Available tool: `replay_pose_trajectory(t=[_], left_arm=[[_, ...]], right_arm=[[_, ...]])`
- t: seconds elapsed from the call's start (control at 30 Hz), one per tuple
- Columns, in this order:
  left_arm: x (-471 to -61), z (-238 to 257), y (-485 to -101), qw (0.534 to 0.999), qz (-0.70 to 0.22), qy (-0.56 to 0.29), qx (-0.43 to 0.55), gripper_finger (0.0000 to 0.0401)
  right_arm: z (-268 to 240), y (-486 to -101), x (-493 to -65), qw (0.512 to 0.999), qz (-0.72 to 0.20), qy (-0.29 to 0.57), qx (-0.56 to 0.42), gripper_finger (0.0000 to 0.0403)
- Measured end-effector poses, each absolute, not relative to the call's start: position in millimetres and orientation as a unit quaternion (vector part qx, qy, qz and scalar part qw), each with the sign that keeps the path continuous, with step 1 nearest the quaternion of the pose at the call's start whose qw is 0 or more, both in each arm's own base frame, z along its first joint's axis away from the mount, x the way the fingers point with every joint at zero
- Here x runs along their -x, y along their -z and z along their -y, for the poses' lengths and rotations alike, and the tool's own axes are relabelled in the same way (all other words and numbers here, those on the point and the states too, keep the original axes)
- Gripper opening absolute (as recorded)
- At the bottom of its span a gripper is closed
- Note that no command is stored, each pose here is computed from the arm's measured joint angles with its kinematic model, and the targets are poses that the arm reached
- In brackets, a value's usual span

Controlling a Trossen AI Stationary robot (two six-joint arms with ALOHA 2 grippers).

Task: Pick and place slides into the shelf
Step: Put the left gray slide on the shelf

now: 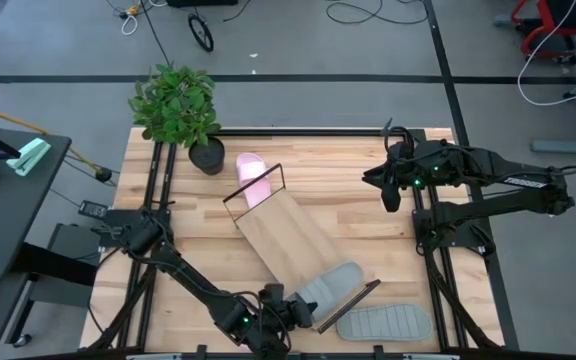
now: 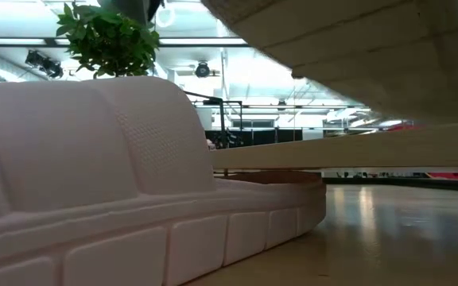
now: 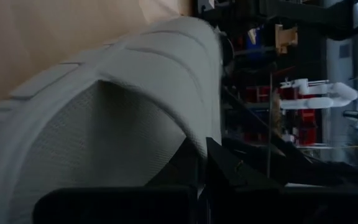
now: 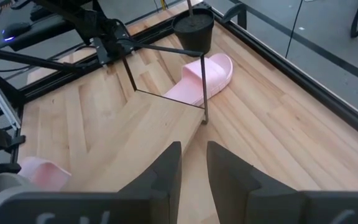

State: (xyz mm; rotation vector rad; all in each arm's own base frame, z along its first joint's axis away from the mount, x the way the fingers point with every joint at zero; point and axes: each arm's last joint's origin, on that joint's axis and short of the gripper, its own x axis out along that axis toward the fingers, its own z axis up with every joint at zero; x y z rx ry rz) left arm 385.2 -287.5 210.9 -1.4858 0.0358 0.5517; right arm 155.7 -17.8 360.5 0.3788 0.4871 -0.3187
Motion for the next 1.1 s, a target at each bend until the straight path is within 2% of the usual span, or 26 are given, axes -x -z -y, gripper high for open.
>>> replay_pose_trajectory(t=[1.1], left_arm=[[-382.9, 291.4, -208.7, 0.698, -0.051, -0.239, 0.673, 0.0012]], right_arm=[[17.8, -360.4, -155.6, 0.940, -0.239, 0.156, -0.186, 0.0082]])
